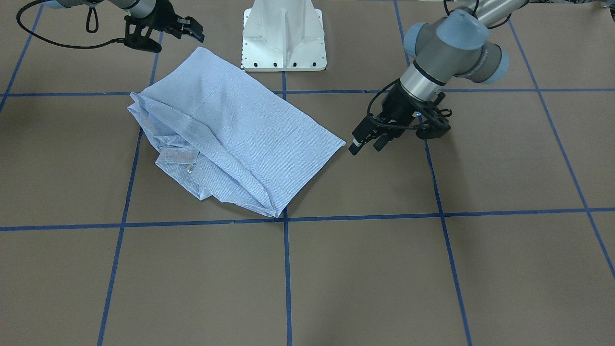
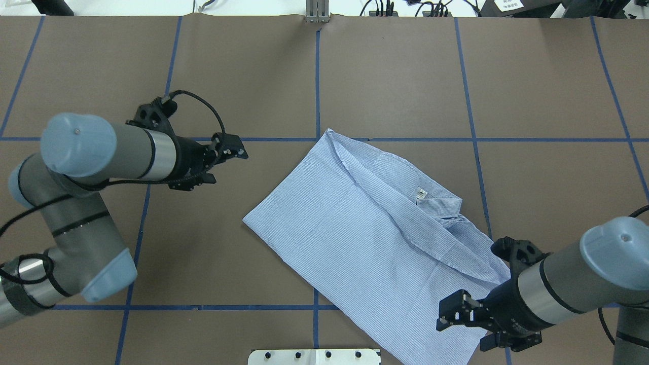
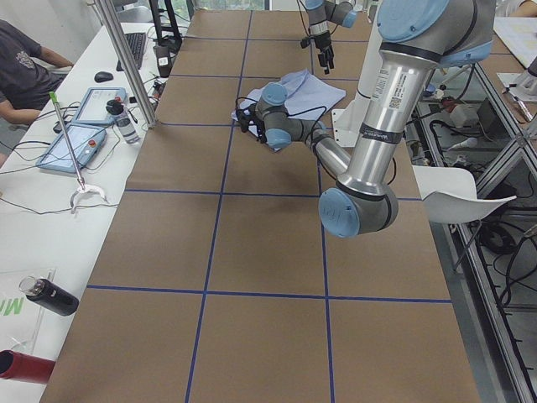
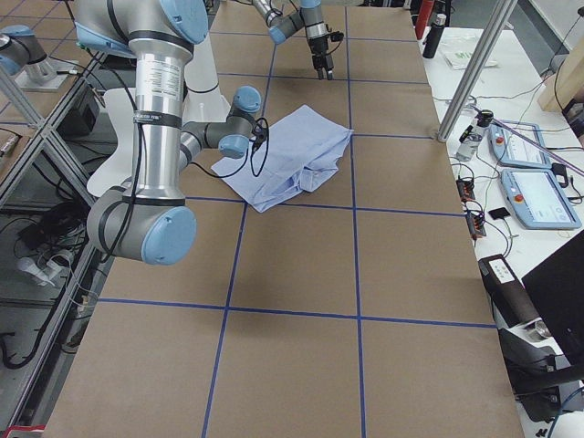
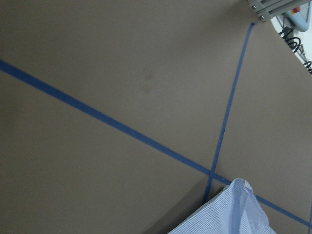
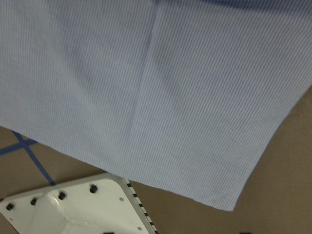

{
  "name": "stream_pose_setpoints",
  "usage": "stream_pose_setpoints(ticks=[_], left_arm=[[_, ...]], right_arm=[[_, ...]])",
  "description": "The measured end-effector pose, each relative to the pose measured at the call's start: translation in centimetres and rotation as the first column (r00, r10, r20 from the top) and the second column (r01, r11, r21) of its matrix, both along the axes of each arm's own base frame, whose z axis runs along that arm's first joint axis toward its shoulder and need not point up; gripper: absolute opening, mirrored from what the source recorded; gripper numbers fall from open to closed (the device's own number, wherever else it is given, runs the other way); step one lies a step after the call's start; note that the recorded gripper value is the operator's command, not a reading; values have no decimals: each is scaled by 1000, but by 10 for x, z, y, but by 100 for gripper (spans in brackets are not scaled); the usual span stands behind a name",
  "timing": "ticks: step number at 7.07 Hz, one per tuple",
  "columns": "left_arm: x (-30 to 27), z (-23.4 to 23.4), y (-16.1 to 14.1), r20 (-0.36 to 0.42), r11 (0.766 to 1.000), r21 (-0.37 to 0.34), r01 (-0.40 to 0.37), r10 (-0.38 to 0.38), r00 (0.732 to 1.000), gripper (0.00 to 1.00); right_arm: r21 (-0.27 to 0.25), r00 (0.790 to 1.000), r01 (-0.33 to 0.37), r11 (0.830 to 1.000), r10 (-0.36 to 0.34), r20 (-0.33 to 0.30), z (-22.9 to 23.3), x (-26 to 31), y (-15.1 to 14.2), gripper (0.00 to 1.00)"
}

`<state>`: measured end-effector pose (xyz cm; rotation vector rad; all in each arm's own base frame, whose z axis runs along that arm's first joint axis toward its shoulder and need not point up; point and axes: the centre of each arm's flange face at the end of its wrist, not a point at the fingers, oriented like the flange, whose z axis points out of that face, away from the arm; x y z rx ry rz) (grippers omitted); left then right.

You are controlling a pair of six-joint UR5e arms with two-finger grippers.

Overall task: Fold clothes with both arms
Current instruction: 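Grasp the shirt's corner with the left gripper while the right gripper holds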

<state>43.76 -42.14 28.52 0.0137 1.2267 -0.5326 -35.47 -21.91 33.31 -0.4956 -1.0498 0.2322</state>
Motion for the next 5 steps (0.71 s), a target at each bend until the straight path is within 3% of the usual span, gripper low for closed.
stream_pose_setpoints(ticks=[2,5], left_arm=[[38,12,31,70,1000,15,-13,12,997,85],[65,36,41,52,997,65,-46,43,998,79]], right_arm=[[3,996,-92,996,92,-7,4,9,-36,100],[11,989,-142,990,142,-31,15,2,-54,100]])
